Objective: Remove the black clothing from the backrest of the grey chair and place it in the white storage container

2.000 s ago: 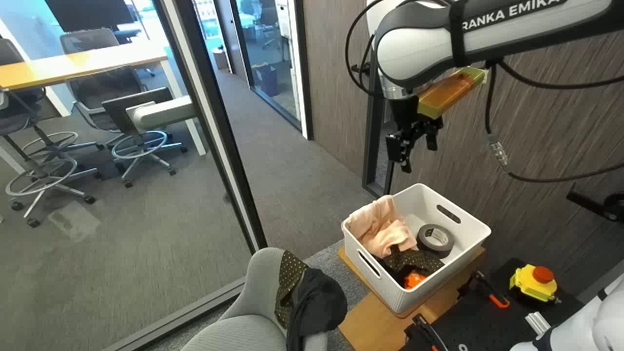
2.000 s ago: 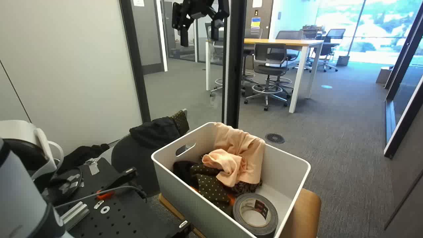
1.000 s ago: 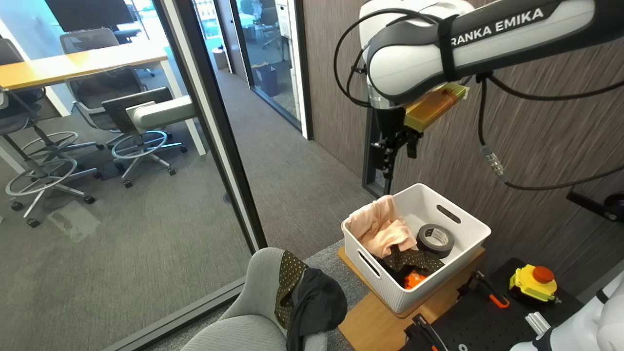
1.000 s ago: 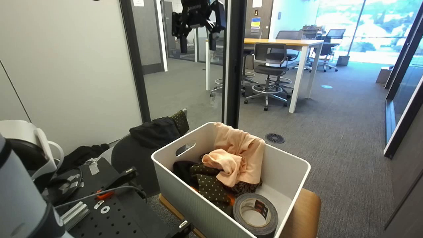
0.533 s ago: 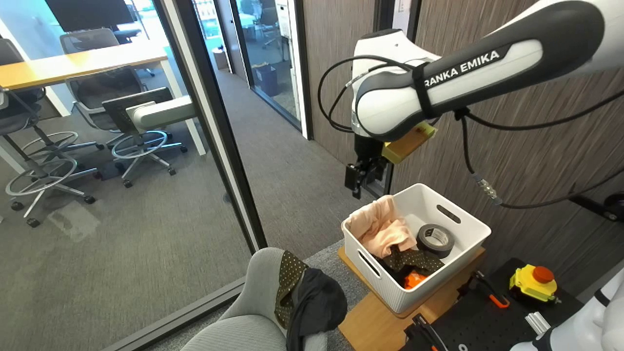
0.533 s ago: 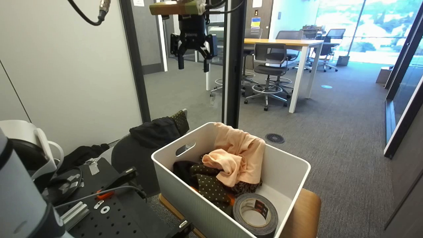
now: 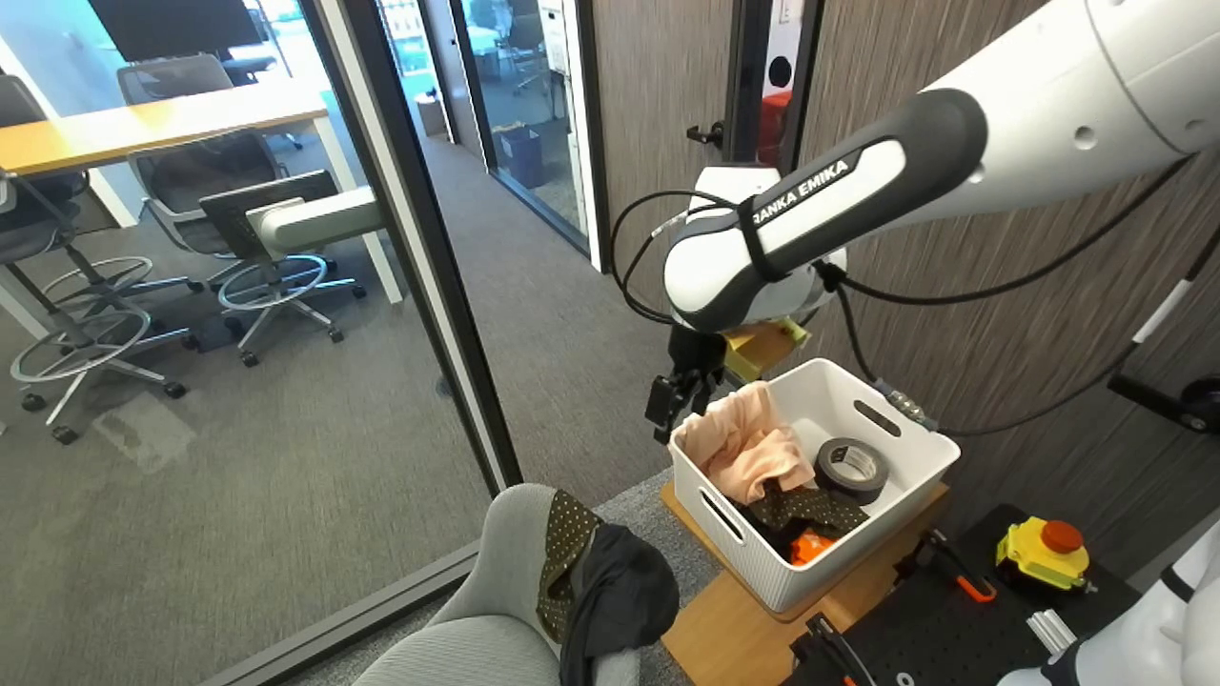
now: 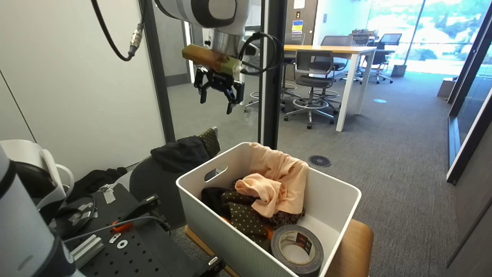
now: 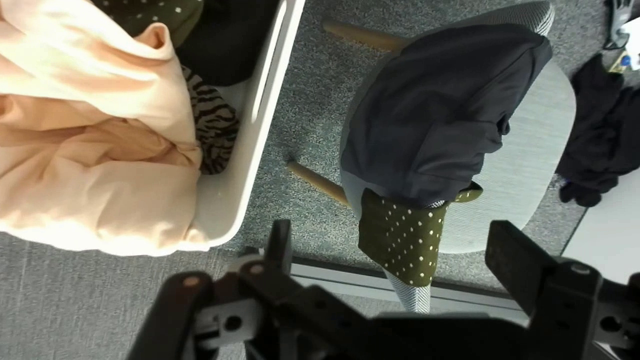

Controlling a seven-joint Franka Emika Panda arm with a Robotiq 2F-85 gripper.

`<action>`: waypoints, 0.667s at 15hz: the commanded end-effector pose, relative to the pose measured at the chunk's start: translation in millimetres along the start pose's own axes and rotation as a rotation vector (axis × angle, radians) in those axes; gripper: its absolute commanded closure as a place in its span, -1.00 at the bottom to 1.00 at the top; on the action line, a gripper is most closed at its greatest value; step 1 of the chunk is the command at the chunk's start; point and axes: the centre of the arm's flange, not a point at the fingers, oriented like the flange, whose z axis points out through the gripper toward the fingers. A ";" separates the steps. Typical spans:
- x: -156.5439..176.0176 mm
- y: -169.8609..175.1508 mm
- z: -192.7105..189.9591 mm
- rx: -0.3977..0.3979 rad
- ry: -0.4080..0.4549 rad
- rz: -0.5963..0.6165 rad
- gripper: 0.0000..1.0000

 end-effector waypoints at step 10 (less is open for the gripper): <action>46.2 37.5 78.6 0.190 0.015 -0.183 -1.00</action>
